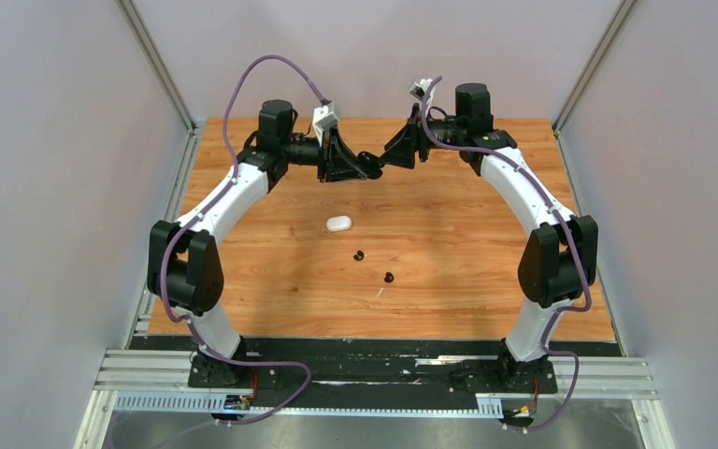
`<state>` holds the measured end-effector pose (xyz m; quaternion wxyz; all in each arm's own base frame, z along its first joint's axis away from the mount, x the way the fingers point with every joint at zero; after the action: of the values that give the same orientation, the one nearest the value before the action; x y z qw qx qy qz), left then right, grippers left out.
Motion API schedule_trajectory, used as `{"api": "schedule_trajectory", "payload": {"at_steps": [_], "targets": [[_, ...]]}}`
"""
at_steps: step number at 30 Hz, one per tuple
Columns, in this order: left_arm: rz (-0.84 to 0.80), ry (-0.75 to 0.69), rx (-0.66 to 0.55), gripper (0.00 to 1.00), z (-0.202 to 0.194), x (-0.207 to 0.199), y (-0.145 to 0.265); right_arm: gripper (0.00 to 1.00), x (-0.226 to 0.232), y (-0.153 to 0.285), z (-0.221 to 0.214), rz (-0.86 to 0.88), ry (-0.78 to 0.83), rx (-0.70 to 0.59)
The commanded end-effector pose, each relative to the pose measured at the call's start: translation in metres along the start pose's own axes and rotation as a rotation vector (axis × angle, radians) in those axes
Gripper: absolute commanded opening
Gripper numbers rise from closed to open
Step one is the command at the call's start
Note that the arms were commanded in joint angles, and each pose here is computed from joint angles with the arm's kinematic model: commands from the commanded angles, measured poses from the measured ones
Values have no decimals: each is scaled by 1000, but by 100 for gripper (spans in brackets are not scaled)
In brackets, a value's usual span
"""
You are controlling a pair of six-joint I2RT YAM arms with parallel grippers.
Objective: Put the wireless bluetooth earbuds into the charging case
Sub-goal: Open the charging case to the charging case, then pass from the left arm to the right
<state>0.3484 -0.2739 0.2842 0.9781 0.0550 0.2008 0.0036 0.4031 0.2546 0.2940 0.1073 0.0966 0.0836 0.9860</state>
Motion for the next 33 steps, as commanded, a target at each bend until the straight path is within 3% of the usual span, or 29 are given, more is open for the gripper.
{"api": "schedule_trajectory", "payload": {"at_steps": [1, 9, 17, 19, 21, 23, 24, 27, 33], "targets": [[-55, -23, -41, 0, 20, -13, -3, 56, 6, -2, 18, 11, 126, -28], [-40, -18, -93, 0, 32, -9, -3, 50, 15, -1, 14, 39, 125, -20], [-14, -8, -77, 0, 23, -4, -3, 9, 20, -1, 18, 77, 135, -33], [8, 2, -68, 0, 19, 0, -3, 1, 20, -2, 19, 78, 146, -34], [35, 7, -59, 0, 14, 4, -2, 0, 21, -3, 22, 78, 166, -37], [84, 35, -50, 9, 9, 12, -1, 0, 22, -5, 24, 70, 193, -36], [124, 40, -50, 22, 8, 18, -1, 0, 21, -6, 24, 59, 213, -31], [197, 86, -13, 50, 1, 22, 5, 0, 17, -6, 25, 10, 331, 6], [278, 74, 109, 67, -2, 6, 25, 0, 13, 0, 14, -45, 632, 92]]}}
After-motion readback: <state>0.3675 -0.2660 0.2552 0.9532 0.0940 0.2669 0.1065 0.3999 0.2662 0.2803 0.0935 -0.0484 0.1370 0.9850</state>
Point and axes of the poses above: each gripper's point midway between its finger pads, its own y axis back along the fingers, its own x axis along the line the jaws close on, z = x × y, the point moved 2 cm from there along y, back along the fingers, and after that the axes turned 10 degrees about y, right-handed, at the moved point
